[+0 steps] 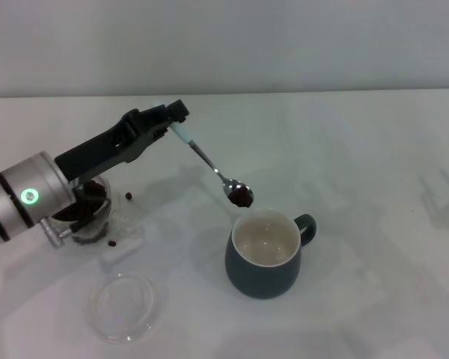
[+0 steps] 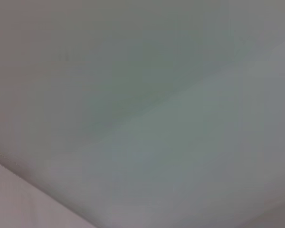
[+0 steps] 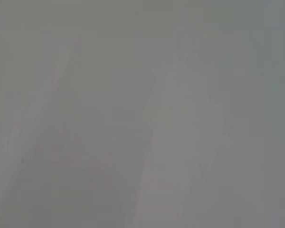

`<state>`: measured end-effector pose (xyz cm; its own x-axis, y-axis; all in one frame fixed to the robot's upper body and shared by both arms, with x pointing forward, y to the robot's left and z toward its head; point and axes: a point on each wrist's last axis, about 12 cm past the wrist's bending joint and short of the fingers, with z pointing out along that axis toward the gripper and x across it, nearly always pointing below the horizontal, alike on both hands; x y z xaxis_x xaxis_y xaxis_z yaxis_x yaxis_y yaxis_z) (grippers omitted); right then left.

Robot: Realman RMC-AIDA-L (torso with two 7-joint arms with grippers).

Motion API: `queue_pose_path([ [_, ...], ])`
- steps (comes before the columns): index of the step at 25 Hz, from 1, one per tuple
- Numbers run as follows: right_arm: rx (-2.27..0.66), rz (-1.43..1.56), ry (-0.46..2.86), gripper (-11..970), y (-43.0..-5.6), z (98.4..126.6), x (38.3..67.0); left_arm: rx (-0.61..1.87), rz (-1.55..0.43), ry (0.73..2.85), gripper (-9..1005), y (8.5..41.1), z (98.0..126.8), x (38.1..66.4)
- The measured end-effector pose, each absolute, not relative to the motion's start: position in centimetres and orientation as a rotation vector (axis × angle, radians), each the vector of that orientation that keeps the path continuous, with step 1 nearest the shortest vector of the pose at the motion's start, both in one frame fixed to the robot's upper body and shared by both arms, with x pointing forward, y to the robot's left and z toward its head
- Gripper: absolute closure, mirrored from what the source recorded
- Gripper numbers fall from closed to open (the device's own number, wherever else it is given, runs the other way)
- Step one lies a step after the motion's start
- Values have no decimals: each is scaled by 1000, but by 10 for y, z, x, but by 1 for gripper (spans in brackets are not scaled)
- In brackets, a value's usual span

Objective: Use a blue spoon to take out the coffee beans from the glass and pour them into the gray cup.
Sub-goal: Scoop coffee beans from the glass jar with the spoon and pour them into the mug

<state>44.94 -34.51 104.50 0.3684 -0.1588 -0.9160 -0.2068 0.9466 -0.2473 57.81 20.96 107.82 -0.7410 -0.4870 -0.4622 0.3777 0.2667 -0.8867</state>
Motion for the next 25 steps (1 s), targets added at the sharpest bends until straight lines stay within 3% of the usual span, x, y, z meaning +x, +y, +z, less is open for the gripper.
queue_pose_path([
  [25, -347, 27, 1212, 564, -346, 1044, 448, 186, -1392, 1973, 863, 171, 1092, 607],
])
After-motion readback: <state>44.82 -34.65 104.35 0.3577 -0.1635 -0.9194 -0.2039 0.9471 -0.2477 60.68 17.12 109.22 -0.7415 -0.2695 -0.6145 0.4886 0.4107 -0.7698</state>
